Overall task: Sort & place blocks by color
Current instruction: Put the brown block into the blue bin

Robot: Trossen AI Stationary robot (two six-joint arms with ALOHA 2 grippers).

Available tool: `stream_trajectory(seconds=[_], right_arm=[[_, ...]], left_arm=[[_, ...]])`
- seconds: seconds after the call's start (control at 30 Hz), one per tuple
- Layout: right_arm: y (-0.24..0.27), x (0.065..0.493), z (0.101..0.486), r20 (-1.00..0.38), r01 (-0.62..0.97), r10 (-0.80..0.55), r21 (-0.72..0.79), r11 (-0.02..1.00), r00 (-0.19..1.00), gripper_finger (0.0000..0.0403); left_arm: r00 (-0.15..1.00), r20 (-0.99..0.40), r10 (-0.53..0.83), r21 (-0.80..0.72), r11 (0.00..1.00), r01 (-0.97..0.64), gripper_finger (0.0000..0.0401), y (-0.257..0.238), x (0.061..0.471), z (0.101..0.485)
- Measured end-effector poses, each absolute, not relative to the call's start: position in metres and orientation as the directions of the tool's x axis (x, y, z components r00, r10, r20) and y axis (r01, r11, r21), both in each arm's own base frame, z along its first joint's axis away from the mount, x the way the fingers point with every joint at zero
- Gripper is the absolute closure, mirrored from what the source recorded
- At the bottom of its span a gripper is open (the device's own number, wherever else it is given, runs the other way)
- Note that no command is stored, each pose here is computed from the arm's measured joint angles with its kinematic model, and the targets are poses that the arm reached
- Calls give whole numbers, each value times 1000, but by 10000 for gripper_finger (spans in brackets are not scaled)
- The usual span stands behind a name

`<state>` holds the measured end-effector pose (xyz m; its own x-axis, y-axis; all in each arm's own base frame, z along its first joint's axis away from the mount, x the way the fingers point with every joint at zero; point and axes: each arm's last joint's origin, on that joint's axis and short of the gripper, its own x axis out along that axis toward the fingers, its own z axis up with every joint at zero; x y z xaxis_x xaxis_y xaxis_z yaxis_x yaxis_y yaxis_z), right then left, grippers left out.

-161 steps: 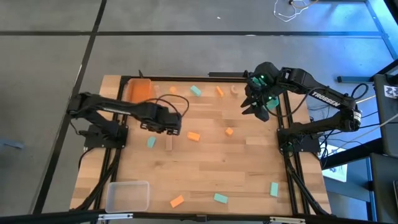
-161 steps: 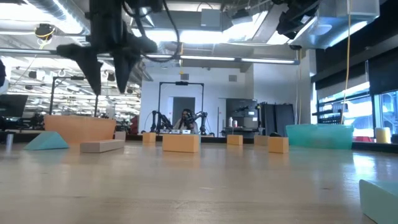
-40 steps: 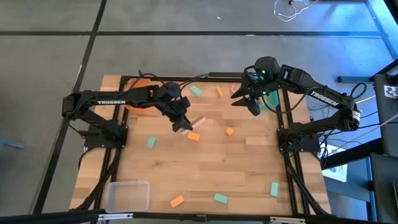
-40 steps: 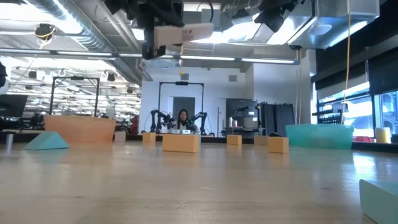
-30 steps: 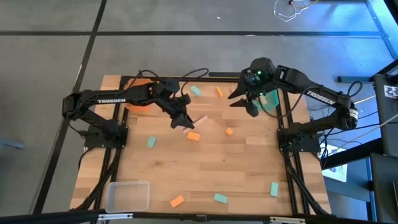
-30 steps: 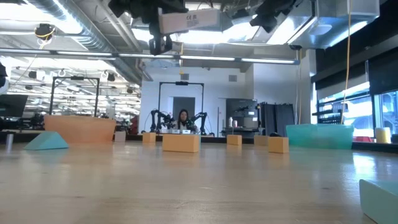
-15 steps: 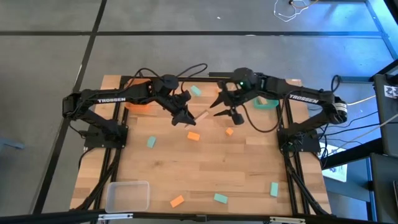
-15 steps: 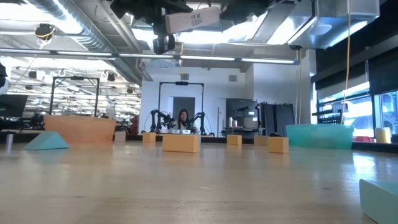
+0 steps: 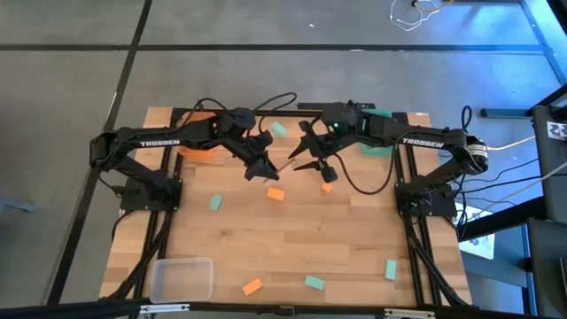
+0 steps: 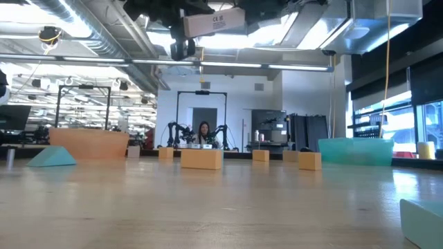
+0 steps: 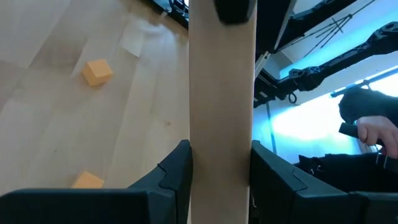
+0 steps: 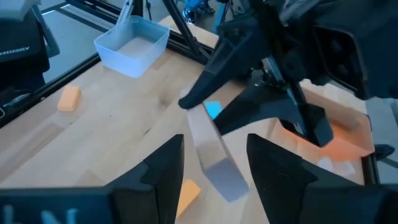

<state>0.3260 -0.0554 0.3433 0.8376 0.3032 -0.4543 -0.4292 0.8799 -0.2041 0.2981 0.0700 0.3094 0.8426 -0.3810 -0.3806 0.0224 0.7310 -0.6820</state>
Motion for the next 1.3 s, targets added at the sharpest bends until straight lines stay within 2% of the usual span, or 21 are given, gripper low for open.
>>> stream_trajectory(seconds=[0.57,0.83,1.3], right_arm=[[-54,326,343,-454,-434,308,-204,877,836,226],[-53,329,341,-458,-443,317,-196,875,830,226],[-52,332,341,-431,-462,346,-197,865,833,226]], left_arm=[[835,-376,-403,-691,722,37,284,70,299,308],[852,-294,-433,-680,722,132,284,70,302,317],[857,-306,-415,-678,726,110,284,71,302,316]])
